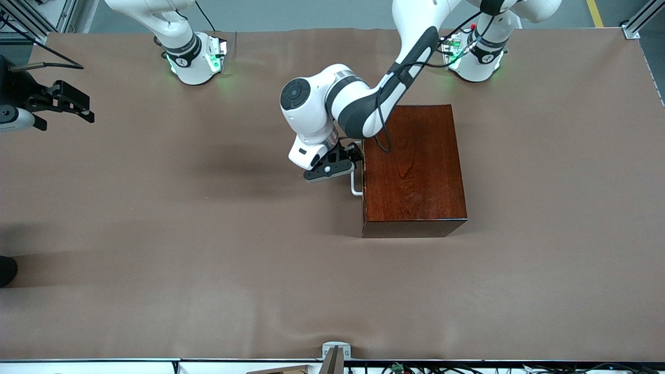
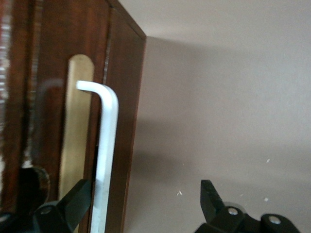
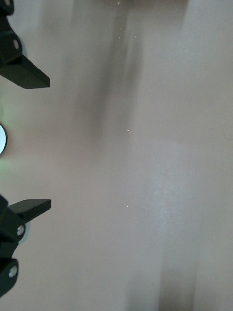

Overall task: Open drawer, take yellow block, close drawer
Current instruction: 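Hook the drawer handle with the left gripper and pull it outward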

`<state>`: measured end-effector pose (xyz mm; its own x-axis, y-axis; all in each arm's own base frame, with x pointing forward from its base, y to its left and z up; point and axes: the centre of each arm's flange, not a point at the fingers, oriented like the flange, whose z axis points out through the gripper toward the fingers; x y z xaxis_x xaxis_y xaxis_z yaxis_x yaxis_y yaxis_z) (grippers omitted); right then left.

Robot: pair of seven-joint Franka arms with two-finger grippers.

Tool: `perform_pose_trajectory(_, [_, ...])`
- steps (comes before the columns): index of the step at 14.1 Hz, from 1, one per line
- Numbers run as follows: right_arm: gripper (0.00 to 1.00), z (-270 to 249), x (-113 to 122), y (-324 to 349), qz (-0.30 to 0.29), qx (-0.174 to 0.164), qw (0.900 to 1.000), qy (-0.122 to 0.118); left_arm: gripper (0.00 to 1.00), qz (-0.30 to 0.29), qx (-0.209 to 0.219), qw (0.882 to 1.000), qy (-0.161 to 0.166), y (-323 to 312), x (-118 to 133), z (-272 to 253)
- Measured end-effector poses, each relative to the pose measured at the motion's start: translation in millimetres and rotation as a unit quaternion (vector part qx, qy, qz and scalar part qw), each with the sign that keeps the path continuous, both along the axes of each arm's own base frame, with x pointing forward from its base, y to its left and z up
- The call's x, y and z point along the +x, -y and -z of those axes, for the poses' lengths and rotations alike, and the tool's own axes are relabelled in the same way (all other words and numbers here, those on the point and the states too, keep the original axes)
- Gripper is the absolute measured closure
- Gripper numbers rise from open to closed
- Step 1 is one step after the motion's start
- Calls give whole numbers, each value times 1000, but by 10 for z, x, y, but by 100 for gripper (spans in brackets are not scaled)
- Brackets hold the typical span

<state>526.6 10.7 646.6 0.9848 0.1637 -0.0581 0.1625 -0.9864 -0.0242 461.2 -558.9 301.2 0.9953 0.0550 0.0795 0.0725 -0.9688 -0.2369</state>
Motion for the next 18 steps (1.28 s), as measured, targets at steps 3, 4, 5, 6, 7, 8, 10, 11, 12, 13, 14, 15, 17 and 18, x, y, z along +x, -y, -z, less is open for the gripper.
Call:
perform_pose_trajectory(3, [0,0,0,0,0,0,1000,0,0,45,7,999,-14,-4,-7,65])
perform_pose_trajectory(4, [0,0,0,0,0,0,1000,0,0,53,8,998,-17,-7,-10,81])
perform_pose_trajectory(5, [0,0,0,0,0,0,1000,0,0,55,10,998,-19,-10,-13,101])
perform_pose_trajectory(6, [0,0,0,0,0,0,1000,0,0,55,11,998,-21,-10,-19,131])
perform_pose_trajectory(7, [0,0,0,0,0,0,1000,0,0,55,13,998,-22,-5,-26,166])
perform_pose_trajectory(8, [0,1,0,0,0,0,1000,0,0,54,13,998,-22,1,-32,190])
perform_pose_trajectory(10, [0,1,0,0,0,0,1000,0,0,38,-8,999,-14,49,-23,173])
perform_pose_trajectory(11, [0,1,0,0,0,0,1000,0,0,27,-28,999,-7,96,-14,149])
perform_pose_trajectory(12, [0,1,1,0,0,0,1000,0,0,17,-42,999,-1,131,-12,139])
perform_pose_trajectory(13, [0,1,1,0,0,0,1000,0,0,11,-51,999,3,157,-11,140])
perform_pose_trajectory(14, [0,2,1,0,0,0,1000,0,0,4,-58,998,8,177,-10,141])
perform_pose_trajectory(15, [0,2,1,0,0,0,1000,0,0,-2,-65,998,12,198,-12,134])
perform_pose_trajectory(17, [0,2,1,0,0,0,1000,0,0,-15,-88,996,20,281,-32,90])
perform_pose_trajectory(18, [0,4,2,0,0,0,1000,0,0,-19,-98,995,21,333,-55,64])
